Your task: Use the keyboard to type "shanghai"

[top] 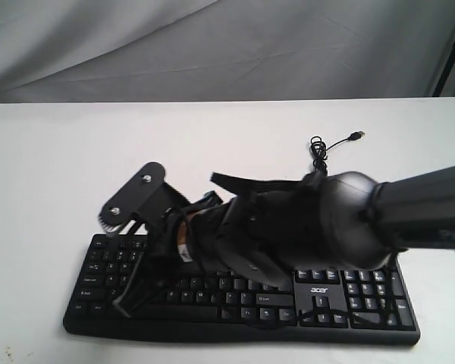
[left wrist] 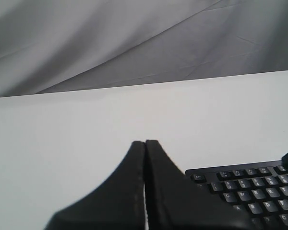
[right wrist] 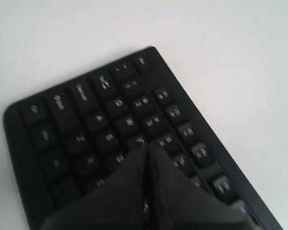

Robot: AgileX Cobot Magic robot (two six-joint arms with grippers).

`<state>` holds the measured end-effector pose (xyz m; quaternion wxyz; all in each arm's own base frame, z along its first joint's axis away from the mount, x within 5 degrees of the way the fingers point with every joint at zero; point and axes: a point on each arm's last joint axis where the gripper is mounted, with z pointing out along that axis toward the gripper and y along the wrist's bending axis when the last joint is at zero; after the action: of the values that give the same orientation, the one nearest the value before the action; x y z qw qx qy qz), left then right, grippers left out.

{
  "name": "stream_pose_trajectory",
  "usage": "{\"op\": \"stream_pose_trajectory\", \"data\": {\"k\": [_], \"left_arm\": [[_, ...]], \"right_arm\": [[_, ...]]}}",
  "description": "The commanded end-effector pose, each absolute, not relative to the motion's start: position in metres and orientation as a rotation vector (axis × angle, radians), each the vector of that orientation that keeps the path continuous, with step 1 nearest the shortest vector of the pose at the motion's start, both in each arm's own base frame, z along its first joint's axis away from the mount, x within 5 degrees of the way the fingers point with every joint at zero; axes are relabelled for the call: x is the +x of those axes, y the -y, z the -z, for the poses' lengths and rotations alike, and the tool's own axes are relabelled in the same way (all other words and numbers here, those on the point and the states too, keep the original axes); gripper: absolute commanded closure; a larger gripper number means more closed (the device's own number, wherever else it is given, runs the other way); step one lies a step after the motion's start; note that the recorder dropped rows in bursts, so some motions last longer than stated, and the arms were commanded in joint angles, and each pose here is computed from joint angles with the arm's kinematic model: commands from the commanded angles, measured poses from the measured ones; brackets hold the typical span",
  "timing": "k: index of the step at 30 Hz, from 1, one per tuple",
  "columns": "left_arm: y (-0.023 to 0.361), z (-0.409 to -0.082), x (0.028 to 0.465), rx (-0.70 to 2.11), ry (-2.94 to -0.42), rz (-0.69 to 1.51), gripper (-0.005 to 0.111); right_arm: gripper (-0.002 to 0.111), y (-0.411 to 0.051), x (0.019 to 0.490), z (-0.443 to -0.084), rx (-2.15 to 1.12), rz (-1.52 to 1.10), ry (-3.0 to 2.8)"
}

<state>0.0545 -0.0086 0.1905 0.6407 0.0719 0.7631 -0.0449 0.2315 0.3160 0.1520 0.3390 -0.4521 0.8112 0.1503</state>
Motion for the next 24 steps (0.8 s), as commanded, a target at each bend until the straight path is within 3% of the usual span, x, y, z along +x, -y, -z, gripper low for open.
{"op": "stream_pose_trajectory", "data": {"k": [1,24], "left_arm": [[0.009,-0.19,0.054,0.165,-1.736,0.107,0.107],[0.009,-0.19,0.054,0.165,-1.736,0.107,0.107]], "right_arm": [[0.108,-0.292,0.228,-0.139,-1.118,-0.396,-2.174],[0.108,-0.286,0.223,-0.128,-1.136,-0.385,-2.202]]}}
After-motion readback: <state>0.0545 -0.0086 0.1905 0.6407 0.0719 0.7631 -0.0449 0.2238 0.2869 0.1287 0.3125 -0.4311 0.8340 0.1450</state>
